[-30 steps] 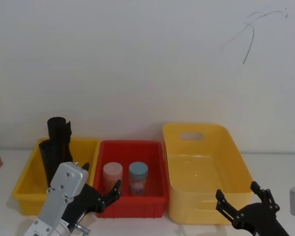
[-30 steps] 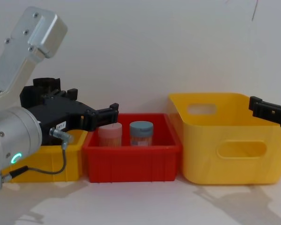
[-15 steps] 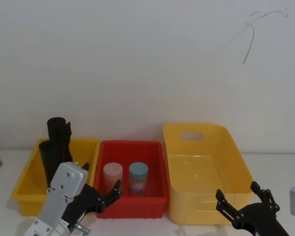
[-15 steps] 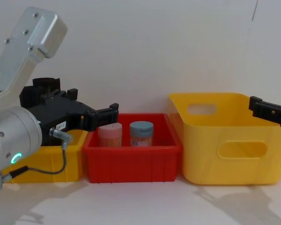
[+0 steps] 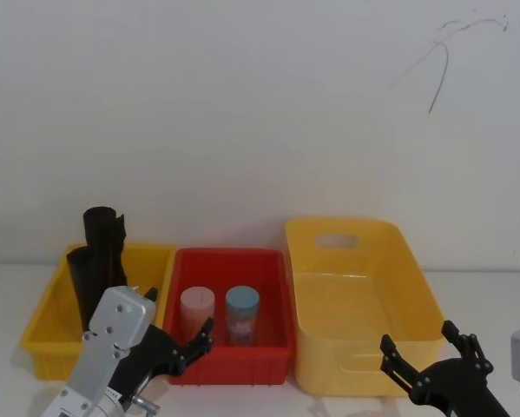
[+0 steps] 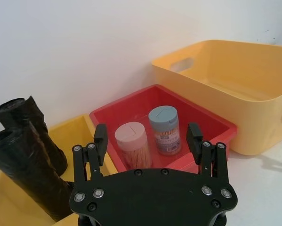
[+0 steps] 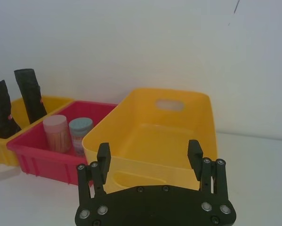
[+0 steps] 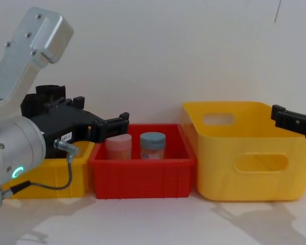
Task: Pick up the garbage bag with the one hand and transfer it to the other hand.
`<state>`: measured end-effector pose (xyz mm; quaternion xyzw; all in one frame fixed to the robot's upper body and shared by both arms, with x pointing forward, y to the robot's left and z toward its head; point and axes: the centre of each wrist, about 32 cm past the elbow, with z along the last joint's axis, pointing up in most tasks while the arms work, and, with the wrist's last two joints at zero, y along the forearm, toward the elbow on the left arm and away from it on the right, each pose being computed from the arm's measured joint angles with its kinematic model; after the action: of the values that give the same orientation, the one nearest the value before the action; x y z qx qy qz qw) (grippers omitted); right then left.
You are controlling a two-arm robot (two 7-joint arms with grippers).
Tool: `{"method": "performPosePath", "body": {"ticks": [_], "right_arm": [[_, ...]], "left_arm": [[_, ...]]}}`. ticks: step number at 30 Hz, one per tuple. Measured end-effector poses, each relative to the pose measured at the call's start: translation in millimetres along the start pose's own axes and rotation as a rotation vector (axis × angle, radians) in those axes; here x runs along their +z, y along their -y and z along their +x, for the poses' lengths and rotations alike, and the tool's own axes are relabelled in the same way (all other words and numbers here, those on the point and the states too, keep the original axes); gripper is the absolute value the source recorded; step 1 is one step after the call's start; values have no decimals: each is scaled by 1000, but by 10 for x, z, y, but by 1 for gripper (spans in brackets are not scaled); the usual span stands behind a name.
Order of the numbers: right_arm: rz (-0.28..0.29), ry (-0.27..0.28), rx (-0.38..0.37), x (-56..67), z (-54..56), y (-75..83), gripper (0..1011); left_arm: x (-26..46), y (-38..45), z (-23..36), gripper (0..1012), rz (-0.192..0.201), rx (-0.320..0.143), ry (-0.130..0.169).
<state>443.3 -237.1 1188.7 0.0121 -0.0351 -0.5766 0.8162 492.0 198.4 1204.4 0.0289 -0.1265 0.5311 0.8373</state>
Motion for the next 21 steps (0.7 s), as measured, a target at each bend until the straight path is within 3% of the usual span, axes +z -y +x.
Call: {"method": "performPosePath", "body": {"ticks": [12,21], "right_arm": [[0,0,0,0,0,0,1000],[0,0,0,0,0,0,1001]], "left_arm": [[-3,-3,-1,1001,1,1,0],[4,-71,-18,1001,-3,36,1]]}}
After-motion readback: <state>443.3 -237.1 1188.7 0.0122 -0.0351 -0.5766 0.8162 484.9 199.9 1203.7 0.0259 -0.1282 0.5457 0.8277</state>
